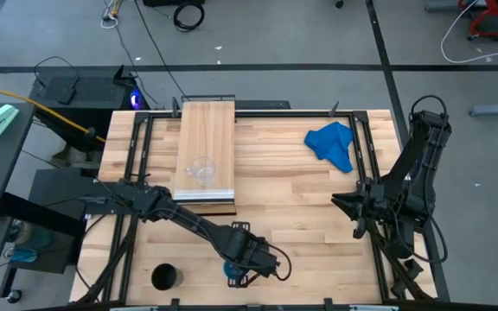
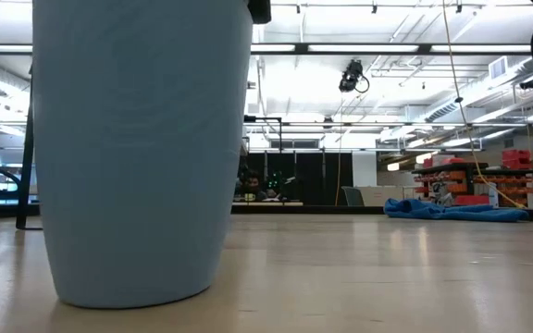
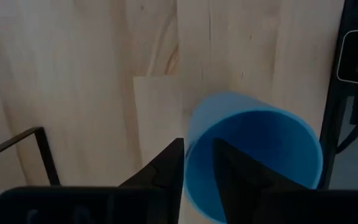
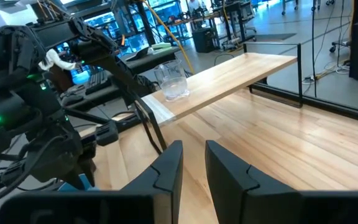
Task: Stack small to large cups/mugs on shelf
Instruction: Put the blue cup on the shelf
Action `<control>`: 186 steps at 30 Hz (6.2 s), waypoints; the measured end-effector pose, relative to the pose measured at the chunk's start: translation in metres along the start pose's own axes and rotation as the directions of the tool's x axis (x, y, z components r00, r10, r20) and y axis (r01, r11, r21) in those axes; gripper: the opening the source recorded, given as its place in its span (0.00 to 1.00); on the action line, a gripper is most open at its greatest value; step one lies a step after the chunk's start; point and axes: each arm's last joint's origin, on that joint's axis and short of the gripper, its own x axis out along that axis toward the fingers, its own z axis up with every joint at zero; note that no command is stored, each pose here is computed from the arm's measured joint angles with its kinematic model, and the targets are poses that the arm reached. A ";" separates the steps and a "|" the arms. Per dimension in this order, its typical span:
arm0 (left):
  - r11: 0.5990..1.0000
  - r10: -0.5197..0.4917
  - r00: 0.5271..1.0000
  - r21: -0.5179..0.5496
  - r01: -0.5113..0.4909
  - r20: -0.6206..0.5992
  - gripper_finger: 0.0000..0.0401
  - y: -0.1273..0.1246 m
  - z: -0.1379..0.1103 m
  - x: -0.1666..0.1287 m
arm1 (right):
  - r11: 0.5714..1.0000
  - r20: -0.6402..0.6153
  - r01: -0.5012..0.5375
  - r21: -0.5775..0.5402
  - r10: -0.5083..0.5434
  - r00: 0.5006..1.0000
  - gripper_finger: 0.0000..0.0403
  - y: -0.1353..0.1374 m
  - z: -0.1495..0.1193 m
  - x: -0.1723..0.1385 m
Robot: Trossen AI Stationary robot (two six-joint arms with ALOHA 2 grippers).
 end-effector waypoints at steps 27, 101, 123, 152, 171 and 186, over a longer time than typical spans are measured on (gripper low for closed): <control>1.000 0.007 1.000 0.013 -0.006 -0.016 0.10 0.001 0.004 0.014 | 1.000 0.000 0.000 0.000 0.000 1.000 0.19 0.000 0.000 0.000; 0.903 0.366 0.854 -0.363 -0.230 0.371 0.02 0.336 -0.156 -0.260 | 1.000 0.000 0.000 0.001 0.000 1.000 0.19 0.000 0.000 0.000; 0.913 0.343 0.903 -0.318 -0.256 0.258 0.02 0.395 -0.152 -0.228 | 1.000 0.000 0.000 0.000 0.000 1.000 0.19 0.000 0.000 0.000; 0.748 0.201 0.971 -0.660 -0.065 0.132 0.02 0.356 -0.179 -0.192 | 1.000 0.000 0.000 0.000 0.000 1.000 0.19 0.000 0.000 0.000; 0.762 0.161 0.986 -0.641 -0.091 0.051 0.04 0.354 -0.184 -0.170 | 1.000 0.000 0.000 0.001 0.000 1.000 0.19 0.000 0.000 0.000; 0.860 0.125 0.990 -0.504 -0.078 0.061 0.02 0.355 -0.179 -0.165 | 1.000 0.000 0.000 0.001 0.000 1.000 0.19 0.000 0.000 0.000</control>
